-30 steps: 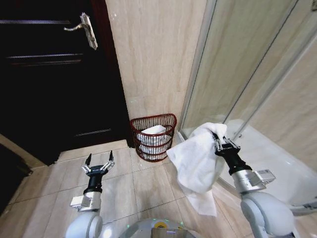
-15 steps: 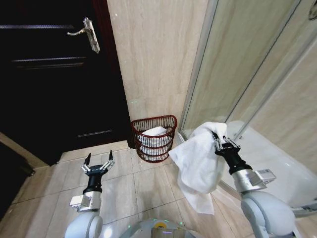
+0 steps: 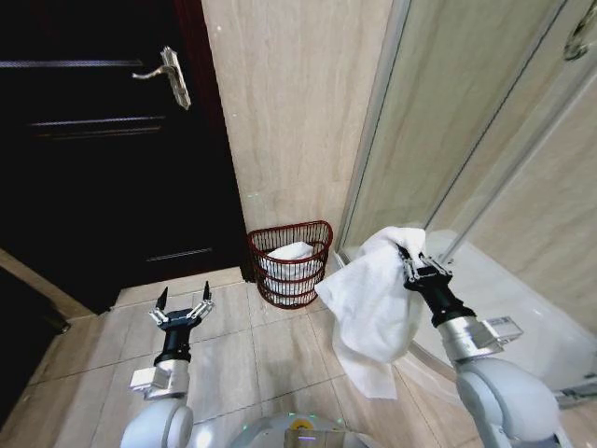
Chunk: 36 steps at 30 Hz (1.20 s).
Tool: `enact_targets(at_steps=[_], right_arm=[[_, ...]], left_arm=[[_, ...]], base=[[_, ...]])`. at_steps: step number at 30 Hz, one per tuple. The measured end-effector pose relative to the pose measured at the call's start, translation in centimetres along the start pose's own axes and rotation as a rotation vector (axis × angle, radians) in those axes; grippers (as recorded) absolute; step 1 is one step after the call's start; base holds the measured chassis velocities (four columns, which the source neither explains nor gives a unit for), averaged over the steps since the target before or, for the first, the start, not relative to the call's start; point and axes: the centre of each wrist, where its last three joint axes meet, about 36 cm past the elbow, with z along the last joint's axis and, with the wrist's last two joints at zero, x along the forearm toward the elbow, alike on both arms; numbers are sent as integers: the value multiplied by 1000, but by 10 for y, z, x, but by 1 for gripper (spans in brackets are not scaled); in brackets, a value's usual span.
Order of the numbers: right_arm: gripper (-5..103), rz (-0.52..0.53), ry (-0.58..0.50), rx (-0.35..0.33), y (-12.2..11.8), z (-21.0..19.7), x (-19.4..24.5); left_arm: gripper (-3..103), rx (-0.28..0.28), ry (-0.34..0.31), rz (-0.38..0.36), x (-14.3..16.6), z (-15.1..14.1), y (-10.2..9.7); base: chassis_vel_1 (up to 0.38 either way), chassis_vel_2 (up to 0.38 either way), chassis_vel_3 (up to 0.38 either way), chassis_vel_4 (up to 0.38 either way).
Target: Discard the used towel into the hamper.
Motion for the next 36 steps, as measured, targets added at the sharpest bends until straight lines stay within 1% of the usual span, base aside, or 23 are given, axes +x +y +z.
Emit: enact_targets(at_steps=[9,28,36], right_arm=[[13,-18,-14,-12,5,-2,-2],[13,-22,-36,-21,7,-7,-2],[13,-37,-39,-28,8,-6,-3]], left_arm=[[100,-2,-3,-10,1,-2,1],[100,9,2,-1,1,-6,-6],[100,21,-2,-12,2,-7,-10]], base=[[0,0,0,0],[0,0,0,0],[0,0,0,0]])
